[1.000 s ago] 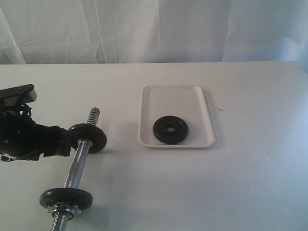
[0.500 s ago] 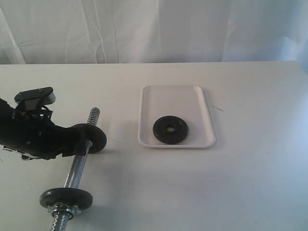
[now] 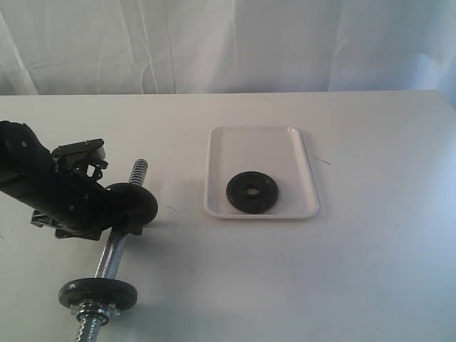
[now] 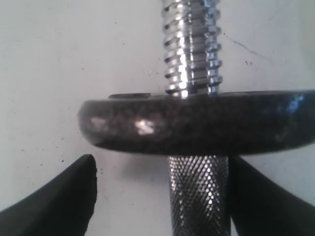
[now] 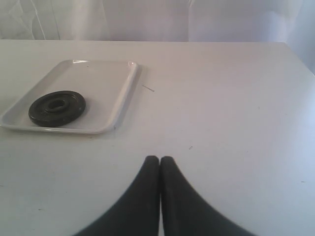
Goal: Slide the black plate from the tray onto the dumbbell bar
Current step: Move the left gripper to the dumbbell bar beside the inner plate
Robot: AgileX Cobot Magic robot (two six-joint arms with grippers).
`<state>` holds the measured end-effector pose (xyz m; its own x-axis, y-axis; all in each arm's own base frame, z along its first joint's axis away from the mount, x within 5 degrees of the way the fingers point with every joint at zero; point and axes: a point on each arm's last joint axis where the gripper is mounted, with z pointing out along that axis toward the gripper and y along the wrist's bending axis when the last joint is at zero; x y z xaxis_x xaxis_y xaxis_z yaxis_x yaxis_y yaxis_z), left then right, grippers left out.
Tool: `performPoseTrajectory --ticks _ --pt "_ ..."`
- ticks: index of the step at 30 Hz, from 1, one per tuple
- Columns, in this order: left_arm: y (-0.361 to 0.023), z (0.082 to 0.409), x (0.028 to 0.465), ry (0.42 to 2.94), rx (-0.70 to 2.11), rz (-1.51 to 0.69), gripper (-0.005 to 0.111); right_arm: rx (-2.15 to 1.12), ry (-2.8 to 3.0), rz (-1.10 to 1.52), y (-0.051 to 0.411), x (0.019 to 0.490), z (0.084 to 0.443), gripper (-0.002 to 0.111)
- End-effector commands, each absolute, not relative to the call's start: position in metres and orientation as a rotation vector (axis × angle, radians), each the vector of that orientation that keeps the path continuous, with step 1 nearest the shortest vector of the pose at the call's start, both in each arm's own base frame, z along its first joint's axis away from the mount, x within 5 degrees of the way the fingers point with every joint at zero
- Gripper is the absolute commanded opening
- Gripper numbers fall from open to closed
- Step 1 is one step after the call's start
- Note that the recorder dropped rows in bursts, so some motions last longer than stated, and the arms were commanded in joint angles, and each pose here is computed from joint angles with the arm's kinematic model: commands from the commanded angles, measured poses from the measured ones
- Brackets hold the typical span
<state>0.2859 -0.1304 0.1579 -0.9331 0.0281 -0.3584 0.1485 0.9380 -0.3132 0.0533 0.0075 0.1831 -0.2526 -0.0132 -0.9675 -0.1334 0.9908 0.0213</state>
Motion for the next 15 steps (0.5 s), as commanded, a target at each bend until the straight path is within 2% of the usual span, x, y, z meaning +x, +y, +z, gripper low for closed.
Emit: performPoseTrajectory --ticks 1,12,14,15 --pt "-0.1342 0.1582 0.2836 2.781 0.137 -0.516 0.069 -0.106 1.818 0.115 0.0075 0.0531 0.1828 0.0" --pt "-0.1343 0.1575 0.2833 2.774 0.209 -0.504 0.052 -0.106 1.818 0.115 0.0075 0.0531 0.1828 0.0" --pt "-0.1343 0.1575 0.2833 2.774 0.213 -0.503 0.043 -0.106 1.818 0.115 0.0075 0.0531 0.1828 0.0" --pt "-0.1343 0.1575 0.2833 2.774 0.213 -0.503 0.033 -0.106 1.818 0.115 0.0075 0.0531 0.1828 0.0"
